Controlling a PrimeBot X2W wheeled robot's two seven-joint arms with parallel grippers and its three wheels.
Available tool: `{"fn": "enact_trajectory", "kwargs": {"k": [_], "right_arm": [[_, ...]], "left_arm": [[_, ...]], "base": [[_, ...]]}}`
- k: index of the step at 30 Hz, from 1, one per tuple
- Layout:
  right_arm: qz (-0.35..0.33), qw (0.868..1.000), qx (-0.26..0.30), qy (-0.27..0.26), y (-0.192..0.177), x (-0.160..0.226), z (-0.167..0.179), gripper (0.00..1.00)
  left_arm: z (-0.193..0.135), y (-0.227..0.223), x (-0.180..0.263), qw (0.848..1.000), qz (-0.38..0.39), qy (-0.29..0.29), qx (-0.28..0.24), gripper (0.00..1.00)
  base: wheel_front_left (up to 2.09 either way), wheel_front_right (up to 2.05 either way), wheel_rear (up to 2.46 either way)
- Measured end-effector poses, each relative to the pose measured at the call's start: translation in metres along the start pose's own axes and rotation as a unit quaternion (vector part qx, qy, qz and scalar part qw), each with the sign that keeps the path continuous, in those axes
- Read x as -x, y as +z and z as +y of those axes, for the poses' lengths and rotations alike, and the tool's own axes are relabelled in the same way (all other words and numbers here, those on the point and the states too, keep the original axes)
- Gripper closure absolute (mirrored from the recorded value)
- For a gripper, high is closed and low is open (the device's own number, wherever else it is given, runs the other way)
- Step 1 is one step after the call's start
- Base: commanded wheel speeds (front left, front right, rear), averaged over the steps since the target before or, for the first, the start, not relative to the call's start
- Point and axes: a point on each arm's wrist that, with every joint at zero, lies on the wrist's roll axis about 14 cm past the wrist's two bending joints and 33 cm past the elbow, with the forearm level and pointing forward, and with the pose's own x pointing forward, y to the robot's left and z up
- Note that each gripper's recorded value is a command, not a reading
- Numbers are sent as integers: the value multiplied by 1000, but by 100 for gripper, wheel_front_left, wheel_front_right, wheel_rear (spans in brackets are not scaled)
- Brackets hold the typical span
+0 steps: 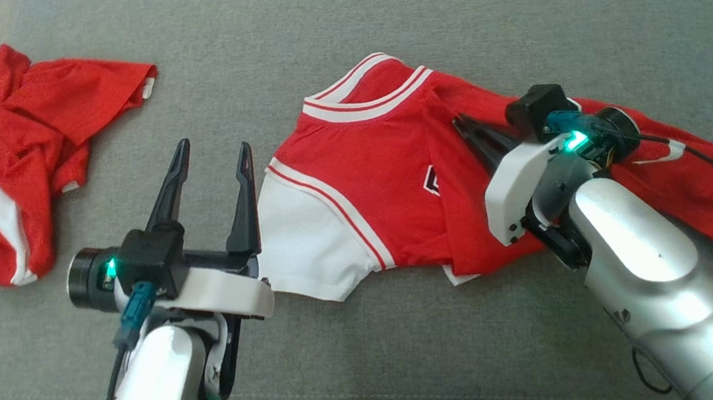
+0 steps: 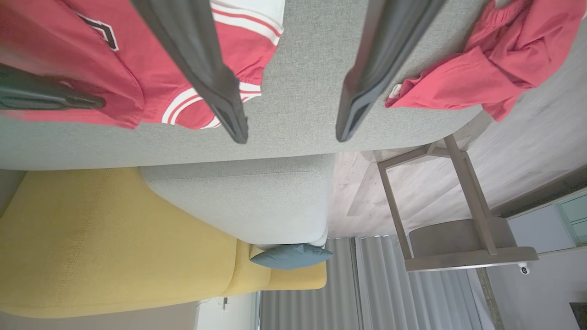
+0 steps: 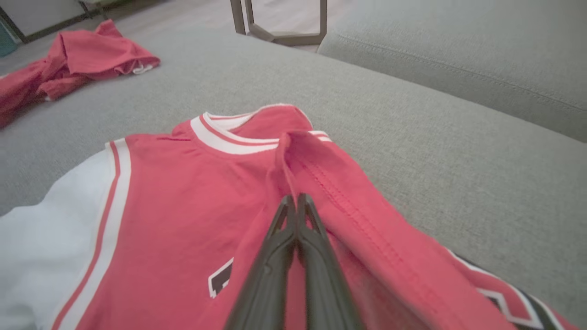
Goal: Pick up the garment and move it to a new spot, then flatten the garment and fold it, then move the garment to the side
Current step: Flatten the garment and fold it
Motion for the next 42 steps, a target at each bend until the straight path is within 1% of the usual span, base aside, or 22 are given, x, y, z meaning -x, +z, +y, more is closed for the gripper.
{"fn": "enact_trajectory", "kwargs": {"k": [2,4,6,8,10,13,17,19,21,22,24,26,28,31,34,38,42], "right_arm": [[-11,1000,-4,-1,4,2,-1,100],[-39,999,-14,-6,13,7,-3,100],[-73,997,-31,-15,23,17,-8,100],[-95,993,-54,-34,22,31,-16,100],[-100,990,-80,-62,8,51,-29,100],[-88,982,-123,-111,-27,87,-43,100],[-59,970,-167,-167,-71,132,-47,100],[-48,964,-182,-190,-84,148,-47,100],[-45,959,-189,-208,-89,160,-47,100],[-37,957,-193,-214,-94,165,-46,83],[-22,953,-204,-224,-104,173,-43,0],[-17,949,-214,-233,-110,181,-39,0],[-27,945,-219,-243,-108,189,-39,0],[-64,939,-213,-264,-92,202,-49,0],[-109,932,-195,-285,-70,218,-61,0],[-154,930,-161,-293,-41,229,-65,0],[-173,933,-144,-280,-24,229,-57,0]], "left_arm": [[-1,0,0,1000,-1,-1,-1,0],[-3,1,-2,1000,-3,-4,-2,0],[-4,3,-2,1000,-5,-5,0,0],[-5,3,-2,1000,-6,-7,2,0],[-9,1,1,1000,-2,-13,4,0],[-14,-1,5,1000,2,-18,7,0],[-16,-1,4,1000,0,-22,9,0],[-18,1,2,1000,-2,-26,8,0],[-21,0,3,1000,-1,-30,8,0],[-22,-1,5,999,1,-32,8,0],[-24,-3,7,999,5,-37,8,0],[-25,-4,9,999,7,-39,6,0],[-27,-2,10,999,4,-42,5,0],[-28,1,10,999,0,-47,4,0],[-28,0,15,999,3,-46,3,0],[-25,-3,25,999,10,-41,2,0],[-22,0,32,999,8,-37,2,0]], "base": [[0,0,0],[0,0,0],[0,0,0],[0,0,0],[0,0,0],[0,0,0],[0,0,0],[0,0,0],[0,0,0],[0,0,0],[0,0,0],[0,0,0],[0,0,0],[0,0,0],[0,0,0],[0,0,0],[0,0,0]]}}
